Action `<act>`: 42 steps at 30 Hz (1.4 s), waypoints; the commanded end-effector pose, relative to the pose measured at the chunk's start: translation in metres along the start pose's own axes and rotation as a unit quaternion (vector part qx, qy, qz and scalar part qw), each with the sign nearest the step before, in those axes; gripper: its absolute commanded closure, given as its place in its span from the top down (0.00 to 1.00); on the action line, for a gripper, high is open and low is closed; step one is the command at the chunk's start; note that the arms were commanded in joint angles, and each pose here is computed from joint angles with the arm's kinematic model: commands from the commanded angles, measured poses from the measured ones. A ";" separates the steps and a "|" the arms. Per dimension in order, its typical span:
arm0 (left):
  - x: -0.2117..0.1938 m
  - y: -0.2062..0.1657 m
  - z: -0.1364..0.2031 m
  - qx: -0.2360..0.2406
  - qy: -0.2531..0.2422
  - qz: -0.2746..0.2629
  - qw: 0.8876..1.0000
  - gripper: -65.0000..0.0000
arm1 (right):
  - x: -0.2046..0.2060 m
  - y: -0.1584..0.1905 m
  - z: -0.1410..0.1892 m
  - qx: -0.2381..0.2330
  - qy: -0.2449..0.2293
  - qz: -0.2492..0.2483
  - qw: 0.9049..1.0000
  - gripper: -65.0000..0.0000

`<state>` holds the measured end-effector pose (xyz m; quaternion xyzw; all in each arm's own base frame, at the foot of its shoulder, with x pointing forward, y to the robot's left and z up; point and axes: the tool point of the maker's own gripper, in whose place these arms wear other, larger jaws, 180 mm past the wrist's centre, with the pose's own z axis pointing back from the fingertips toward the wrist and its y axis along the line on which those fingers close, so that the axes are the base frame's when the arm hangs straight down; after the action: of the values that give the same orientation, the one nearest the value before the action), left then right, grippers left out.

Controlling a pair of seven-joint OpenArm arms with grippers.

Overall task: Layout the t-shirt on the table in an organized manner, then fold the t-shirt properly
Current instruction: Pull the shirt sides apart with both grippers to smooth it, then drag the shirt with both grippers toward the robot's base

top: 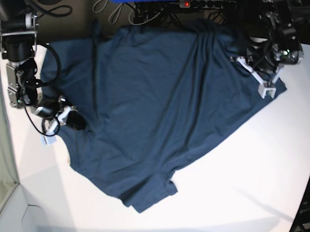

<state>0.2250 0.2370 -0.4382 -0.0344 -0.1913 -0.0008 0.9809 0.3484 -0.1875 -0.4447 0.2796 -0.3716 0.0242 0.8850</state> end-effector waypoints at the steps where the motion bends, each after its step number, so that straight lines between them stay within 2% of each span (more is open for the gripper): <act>1: -0.005 0.009 -0.006 0.016 0.017 -0.004 1.000 0.00 | -0.030 -0.013 0.004 -0.030 0.075 0.016 0.997 0.02; 8: 0.019 0.055 -0.032 0.040 -0.004 0.024 0.999 0.00 | -0.029 -0.014 0.005 -0.031 0.075 0.017 0.997 0.02; 13: 0.063 0.090 -0.035 0.059 -0.041 0.046 0.996 0.00 | -0.032 -0.014 0.005 -0.031 0.081 0.017 0.996 0.02; 21: 0.152 0.085 -0.043 0.065 -0.110 -0.038 0.991 0.00 | -0.048 -0.015 0.008 -0.032 0.108 0.011 0.994 0.02; 28: 0.210 0.105 -0.022 0.083 -0.157 -0.029 0.984 0.00 | -0.069 -0.018 0.017 -0.038 0.120 0.000 0.992 0.02; 31: 0.224 0.115 -0.008 0.093 -0.172 -0.030 0.980 0.00 | -0.050 -0.024 0.029 -0.050 0.084 0.001 0.995 0.02; 34: 0.242 0.116 0.013 0.101 -0.200 -0.048 0.973 0.00 | -0.020 -0.021 0.043 -0.058 0.034 0.026 0.997 0.02; 38: 0.224 0.114 0.026 0.110 -0.159 -0.064 0.979 0.00 | 0.033 0.008 0.051 -0.047 -0.038 0.082 0.995 0.02; 42: 0.179 0.096 0.028 0.093 -0.124 -0.038 0.987 0.00 | 0.067 0.028 0.049 -0.033 -0.076 0.109 0.990 0.02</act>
<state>0.3681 0.3341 -0.3683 0.0641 -0.2845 -0.0146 0.9564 0.3480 -0.1948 -0.3758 0.2119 -0.4427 0.0817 0.8674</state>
